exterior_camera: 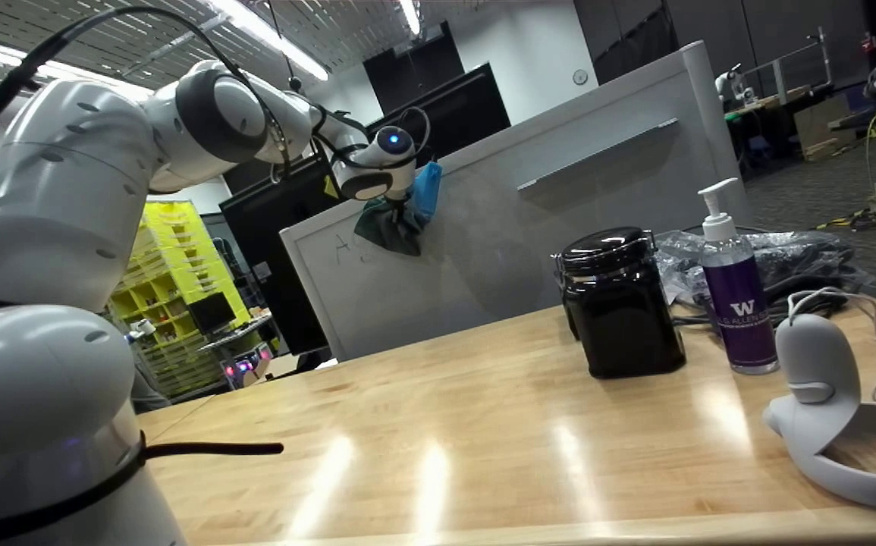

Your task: Use the green towel to erase the writings on the white board

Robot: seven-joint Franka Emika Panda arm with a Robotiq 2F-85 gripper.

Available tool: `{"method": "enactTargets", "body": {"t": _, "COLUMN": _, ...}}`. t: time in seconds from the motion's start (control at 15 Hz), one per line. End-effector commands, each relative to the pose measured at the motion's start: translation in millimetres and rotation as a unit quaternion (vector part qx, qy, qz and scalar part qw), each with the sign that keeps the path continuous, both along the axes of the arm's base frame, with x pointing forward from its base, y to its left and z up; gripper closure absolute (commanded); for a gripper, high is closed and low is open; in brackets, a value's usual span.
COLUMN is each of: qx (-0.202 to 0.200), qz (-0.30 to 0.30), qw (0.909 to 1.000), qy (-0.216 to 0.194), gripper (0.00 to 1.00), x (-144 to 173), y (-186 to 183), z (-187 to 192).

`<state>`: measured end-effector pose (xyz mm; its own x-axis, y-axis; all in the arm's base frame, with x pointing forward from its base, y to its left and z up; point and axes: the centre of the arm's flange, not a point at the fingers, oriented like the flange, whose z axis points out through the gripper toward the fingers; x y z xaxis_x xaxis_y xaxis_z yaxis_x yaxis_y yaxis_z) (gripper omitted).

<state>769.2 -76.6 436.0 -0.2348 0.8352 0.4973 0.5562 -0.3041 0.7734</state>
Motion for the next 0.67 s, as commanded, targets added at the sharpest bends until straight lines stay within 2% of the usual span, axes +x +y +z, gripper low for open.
{"method": "enactTargets", "body": {"t": 0.0, "qx": -0.03, "qz": -0.058, "qw": 0.9971, "qy": -0.038, "gripper": 0.98, "x": 11, "y": -56, "z": 30}}
{"method": "enactTargets", "body": {"t": 0.13, "qx": -0.03, "qz": -0.063, "qw": 0.997, "qy": -0.034, "gripper": 0.98, "x": 6, "y": -56, "z": 27}}
{"method": "enactTargets", "body": {"t": 0.6, "qx": 0.005, "qz": -0.039, "qw": 0.9992, "qy": -0.006, "gripper": 0.98, "x": -8, "y": 30, "z": -4}}
